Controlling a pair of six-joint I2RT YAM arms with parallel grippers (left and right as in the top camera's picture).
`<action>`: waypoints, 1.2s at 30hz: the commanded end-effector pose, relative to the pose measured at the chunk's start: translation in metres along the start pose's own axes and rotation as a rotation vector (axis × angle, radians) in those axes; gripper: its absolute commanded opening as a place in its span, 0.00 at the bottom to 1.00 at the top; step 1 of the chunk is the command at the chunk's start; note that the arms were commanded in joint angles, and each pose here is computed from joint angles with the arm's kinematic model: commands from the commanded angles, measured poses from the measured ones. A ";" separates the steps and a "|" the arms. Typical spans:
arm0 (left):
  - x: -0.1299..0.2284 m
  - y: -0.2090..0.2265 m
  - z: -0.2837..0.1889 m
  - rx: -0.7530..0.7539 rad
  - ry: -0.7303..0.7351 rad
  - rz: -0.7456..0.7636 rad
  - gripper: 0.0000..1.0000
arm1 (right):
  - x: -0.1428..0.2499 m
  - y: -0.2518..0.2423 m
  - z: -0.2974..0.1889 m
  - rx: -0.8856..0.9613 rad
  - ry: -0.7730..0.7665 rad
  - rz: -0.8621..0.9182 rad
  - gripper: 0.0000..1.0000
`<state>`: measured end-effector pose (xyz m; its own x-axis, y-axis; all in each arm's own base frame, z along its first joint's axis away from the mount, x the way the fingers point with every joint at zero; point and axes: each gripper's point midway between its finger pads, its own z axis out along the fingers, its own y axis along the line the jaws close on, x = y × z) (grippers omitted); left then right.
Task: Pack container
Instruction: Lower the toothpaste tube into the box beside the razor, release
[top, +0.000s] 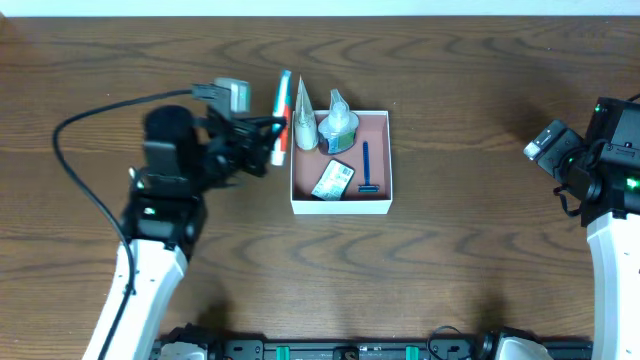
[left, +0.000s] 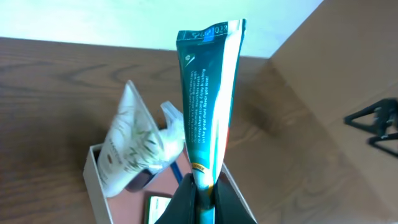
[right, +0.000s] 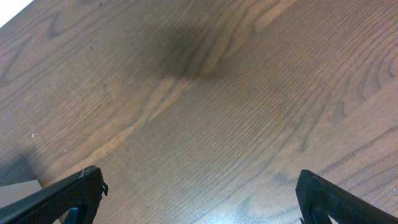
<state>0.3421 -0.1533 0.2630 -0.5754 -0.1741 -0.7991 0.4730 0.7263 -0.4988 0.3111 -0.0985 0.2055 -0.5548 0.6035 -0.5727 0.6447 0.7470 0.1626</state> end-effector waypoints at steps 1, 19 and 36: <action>0.002 0.014 0.014 -0.222 -0.027 0.049 0.06 | -0.005 -0.003 -0.003 0.010 -0.019 0.011 0.99; 0.111 -0.010 0.134 -0.337 0.131 0.174 0.06 | -0.005 -0.003 -0.003 0.010 -0.019 0.011 0.99; 0.128 -0.012 0.160 -0.331 0.089 0.041 0.10 | -0.005 -0.003 -0.003 0.010 -0.019 0.011 0.99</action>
<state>0.3618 -0.2885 0.1016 -0.6428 -0.0412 -0.7649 0.2893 0.9115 -0.2923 0.3111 -0.0985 0.2055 -0.5548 0.6035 -0.5727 0.6447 0.7470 0.1626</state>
